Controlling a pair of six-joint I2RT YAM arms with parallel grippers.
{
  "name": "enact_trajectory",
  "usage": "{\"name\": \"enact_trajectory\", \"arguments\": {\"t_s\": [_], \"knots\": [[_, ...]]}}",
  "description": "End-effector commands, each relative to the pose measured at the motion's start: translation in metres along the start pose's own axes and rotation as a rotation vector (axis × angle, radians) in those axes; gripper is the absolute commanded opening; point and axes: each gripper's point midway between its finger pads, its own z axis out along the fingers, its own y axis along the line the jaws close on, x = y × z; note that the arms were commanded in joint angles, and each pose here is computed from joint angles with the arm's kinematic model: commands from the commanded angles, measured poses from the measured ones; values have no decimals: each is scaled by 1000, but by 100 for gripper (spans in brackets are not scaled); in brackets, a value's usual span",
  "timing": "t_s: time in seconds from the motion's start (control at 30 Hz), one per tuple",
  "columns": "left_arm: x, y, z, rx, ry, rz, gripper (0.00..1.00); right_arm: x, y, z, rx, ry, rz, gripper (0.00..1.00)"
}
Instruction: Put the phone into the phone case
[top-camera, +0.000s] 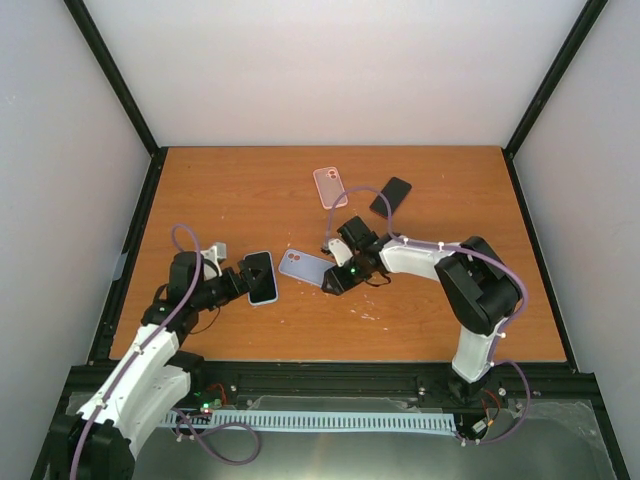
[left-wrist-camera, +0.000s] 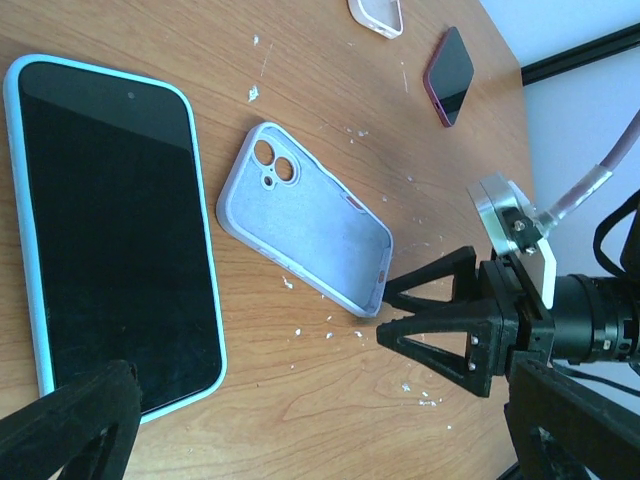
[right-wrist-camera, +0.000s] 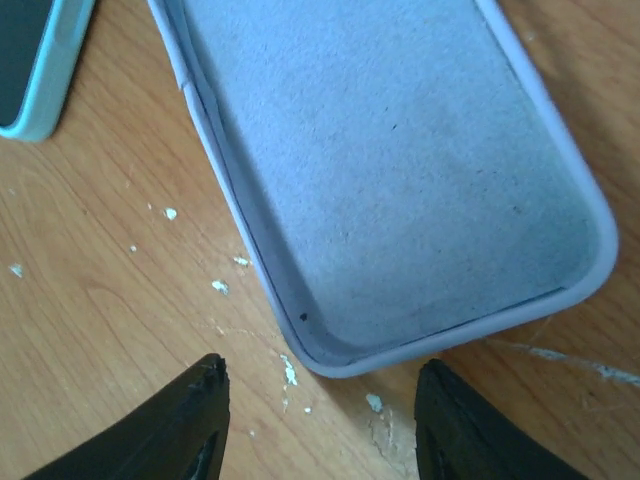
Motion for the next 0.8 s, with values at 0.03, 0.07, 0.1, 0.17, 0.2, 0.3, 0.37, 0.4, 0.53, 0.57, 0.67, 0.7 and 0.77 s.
{"name": "enact_trajectory", "arguments": {"t_s": [0.03,0.07,0.1,0.17,0.2,0.3,0.37,0.4,0.53,0.57,0.67,0.7,0.77], "knots": [[-4,-6,2,41,-9,4,100,-12,-13,-15,164,-61,37,45],[-3,-4,3,37,-9,-2,99,-15,-16,-19,195,-74,31,44],[-2,-3,4,35,-6,-6,99,-18,-21,-21,226,-85,22,42],[-1,-3,4,36,-2,-12,100,-23,-25,-24,261,-92,2,42],[-1,-2,4,34,-1,-15,100,-26,-25,-23,262,-93,-10,42],[-1,-2,2,28,-3,-15,100,-33,-24,-14,251,-84,-57,44],[-1,-2,1,23,-7,-12,99,-36,-27,-7,261,-69,-82,44],[-1,-2,0,23,-12,-10,99,-40,-30,-6,278,-65,-93,45],[-4,-4,-2,19,-20,-7,100,-57,-38,-3,332,-73,-138,47],[-4,-5,-2,21,-20,-8,99,-60,-40,0,337,-61,-145,47],[-6,-6,-2,25,-23,-6,100,-61,-43,9,338,-22,-159,45],[-6,-6,-2,25,-23,-7,99,-60,-43,11,335,-16,-160,43],[-6,-6,-1,29,-19,-4,100,-58,-41,12,325,-5,-157,36]]}}
